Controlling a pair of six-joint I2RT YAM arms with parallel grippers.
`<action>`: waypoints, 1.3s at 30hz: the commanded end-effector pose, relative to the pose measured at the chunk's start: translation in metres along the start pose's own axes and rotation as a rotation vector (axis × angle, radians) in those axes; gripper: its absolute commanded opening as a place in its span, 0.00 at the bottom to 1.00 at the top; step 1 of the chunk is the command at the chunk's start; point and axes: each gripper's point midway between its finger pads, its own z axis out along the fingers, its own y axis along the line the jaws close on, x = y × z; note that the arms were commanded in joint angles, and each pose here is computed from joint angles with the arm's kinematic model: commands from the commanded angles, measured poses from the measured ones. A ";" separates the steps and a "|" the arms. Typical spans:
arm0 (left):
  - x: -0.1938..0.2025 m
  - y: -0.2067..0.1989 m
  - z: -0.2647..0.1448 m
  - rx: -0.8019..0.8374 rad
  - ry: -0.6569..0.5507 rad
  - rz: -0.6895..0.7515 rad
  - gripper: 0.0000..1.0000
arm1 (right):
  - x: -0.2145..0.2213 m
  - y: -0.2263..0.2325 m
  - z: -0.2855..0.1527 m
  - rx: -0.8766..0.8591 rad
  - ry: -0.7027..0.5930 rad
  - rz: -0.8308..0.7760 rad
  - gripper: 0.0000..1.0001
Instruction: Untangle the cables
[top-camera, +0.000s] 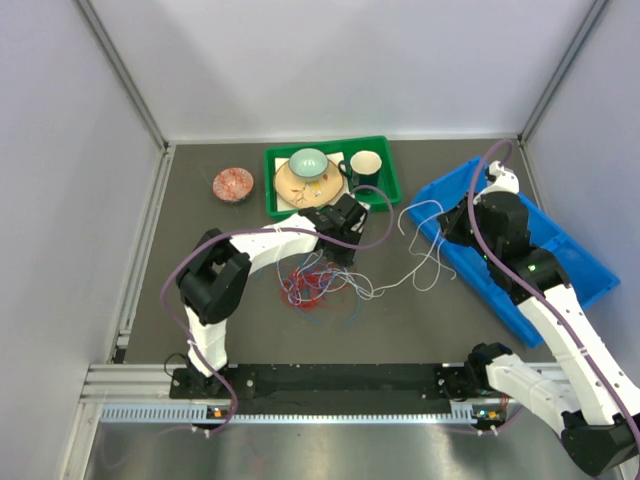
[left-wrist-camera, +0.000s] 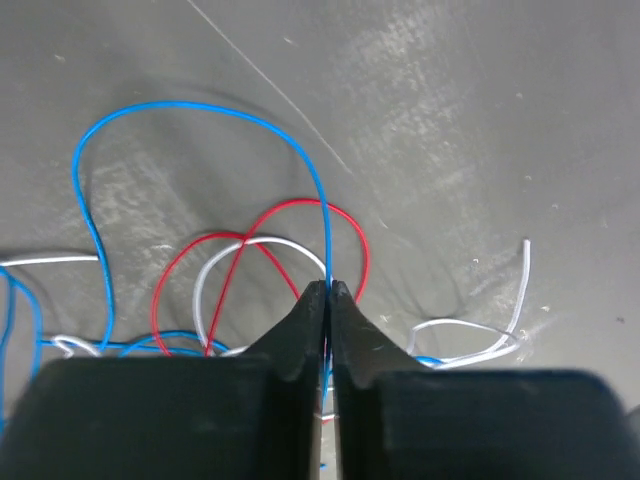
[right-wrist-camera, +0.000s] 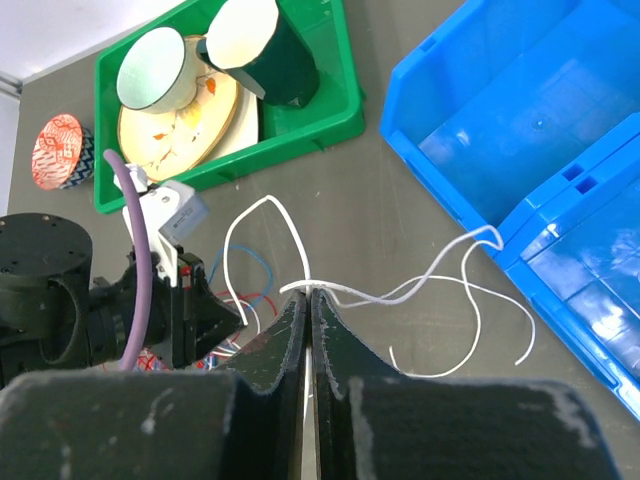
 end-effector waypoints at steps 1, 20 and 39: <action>-0.033 -0.002 -0.022 -0.021 -0.113 -0.011 0.01 | -0.021 0.008 -0.006 -0.027 -0.069 0.021 0.00; -0.081 0.065 -0.111 0.071 -0.368 -0.332 0.00 | -0.025 0.009 -0.011 -0.035 -0.083 0.018 0.00; -0.015 0.096 -0.052 -0.015 -0.179 -0.382 0.00 | -0.145 0.079 -0.083 -0.235 -0.333 -0.007 0.00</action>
